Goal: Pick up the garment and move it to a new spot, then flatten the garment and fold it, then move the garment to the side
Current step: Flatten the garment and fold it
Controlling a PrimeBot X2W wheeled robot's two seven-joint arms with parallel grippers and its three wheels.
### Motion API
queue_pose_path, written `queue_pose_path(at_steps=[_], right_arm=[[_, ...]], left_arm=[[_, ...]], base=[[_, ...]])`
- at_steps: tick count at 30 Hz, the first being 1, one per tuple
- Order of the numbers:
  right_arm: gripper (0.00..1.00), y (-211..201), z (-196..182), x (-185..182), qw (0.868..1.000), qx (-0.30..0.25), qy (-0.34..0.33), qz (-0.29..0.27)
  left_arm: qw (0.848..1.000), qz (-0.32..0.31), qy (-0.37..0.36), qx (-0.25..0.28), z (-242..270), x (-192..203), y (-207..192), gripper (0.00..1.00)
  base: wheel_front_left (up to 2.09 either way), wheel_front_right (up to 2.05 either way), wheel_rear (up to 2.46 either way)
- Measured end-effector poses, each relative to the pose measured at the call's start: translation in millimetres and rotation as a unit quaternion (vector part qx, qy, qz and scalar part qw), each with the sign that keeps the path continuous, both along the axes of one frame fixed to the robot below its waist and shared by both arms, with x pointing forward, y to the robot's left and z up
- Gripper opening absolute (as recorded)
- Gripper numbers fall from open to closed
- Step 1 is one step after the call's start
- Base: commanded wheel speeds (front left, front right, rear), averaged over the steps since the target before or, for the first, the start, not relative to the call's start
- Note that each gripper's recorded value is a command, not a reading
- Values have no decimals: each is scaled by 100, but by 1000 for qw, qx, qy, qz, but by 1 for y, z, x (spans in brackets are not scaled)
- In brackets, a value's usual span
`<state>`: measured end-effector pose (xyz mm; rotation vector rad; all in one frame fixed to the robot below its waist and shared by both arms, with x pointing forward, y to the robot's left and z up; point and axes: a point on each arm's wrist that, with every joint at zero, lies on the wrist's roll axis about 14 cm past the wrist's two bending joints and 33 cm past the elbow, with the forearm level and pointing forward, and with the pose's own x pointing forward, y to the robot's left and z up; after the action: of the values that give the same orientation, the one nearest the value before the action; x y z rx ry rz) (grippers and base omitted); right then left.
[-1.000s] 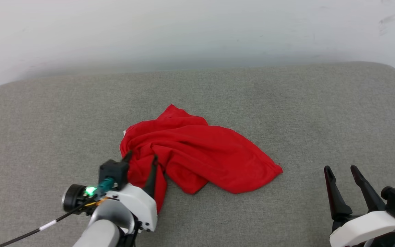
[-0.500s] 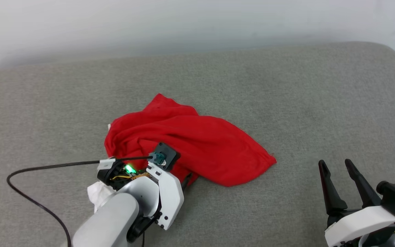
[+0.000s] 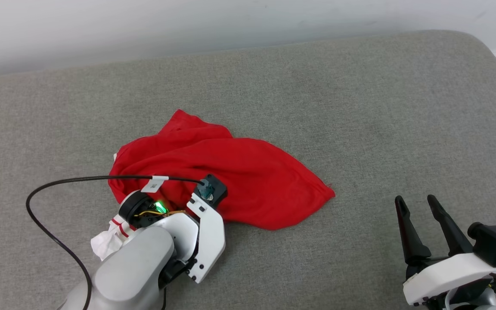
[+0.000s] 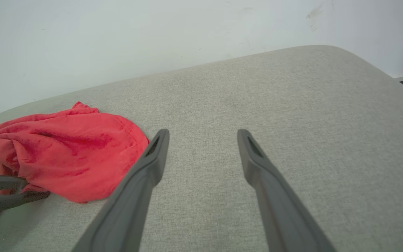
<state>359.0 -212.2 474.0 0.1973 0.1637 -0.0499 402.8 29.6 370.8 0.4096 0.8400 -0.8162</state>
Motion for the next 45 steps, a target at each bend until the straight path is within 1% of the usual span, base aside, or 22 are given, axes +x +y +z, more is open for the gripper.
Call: queue_pose_path(at_steps=[2,4,7,13,14,15,18,20,22,23,25,26,27,28,29,31,33,36,37,38,43,45], right_arm=[[100,0,0,0,1000,0,0,-1],[100,-2,1,-1,1000,1,-1,-2],[100,-1,2,-1,1000,4,-5,-2],[100,6,9,-1,1000,8,-14,10],[100,6,9,-1,1000,8,-14,10],[100,7,12,0,1000,8,-18,12],[100,7,13,1,1000,7,-19,13],[100,7,12,1,1000,7,-16,12],[100,7,11,2,1000,7,-14,12],[100,6,9,3,1000,6,-11,11],[100,4,6,6,1000,5,-7,9],[100,4,4,7,1000,5,-4,8],[100,3,2,7,1000,4,-1,6],[100,1,-1,7,1000,3,3,4],[100,1,-1,7,1000,3,3,4],[100,0,-3,8,1000,3,6,2],[100,-1,-4,8,1000,3,7,1],[100,-2,-2,8,1000,3,5,0],[100,-2,1,8,1000,3,1,0],[100,-2,1,8,1000,3,1,0],[100,-1,13,5,1000,0,-15,4],[100,0,17,3,1000,0,-19,6]], left_arm=[[1000,-4,-5,-4,1,-1,-2,0],[999,-26,-29,-22,12,-4,-13,0],[995,-60,-57,-64,34,-15,-40,0],[977,-125,-109,-135,84,-42,-82,0],[977,-125,-109,-135,84,-42,-82,0],[968,-144,-117,-168,101,-56,-99,0],[958,-167,-105,-207,111,-79,-120,0],[957,-174,-78,-217,103,-94,-129,0],[959,-173,-60,-214,94,-100,-129,0],[966,-158,-21,-202,71,-105,-125,0],[973,-138,1,-183,49,-102,-116,0],[976,-128,10,-176,40,-99,-112,4],[978,-118,17,-172,32,-96,-109,24],[979,-112,24,-170,26,-95,-107,81],[979,-112,24,-170,26,-95,-107,100],[979,-104,30,-171,19,-95,-107,100],[977,-97,20,-187,24,-91,-110,100],[972,-85,-22,-219,41,-80,-112,100],[964,-80,-63,-244,60,-73,-115,100],[964,-80,-63,-244,60,-73,-115,100],[945,-59,-145,-288,106,-61,-108,100],[936,-34,-178,-303,122,-55,-98,100]], base=[[0,0,0],[0,0,0],[0,0,0],[0,0,0],[0,0,0],[0,0,0],[0,0,0],[0,0,0],[0,0,0],[0,0,0],[0,0,0],[0,0,0],[0,0,0],[0,0,0],[0,0,0],[0,0,0],[0,0,0],[0,0,0],[0,0,0],[0,0,0],[0,0,0],[0,0,0]])
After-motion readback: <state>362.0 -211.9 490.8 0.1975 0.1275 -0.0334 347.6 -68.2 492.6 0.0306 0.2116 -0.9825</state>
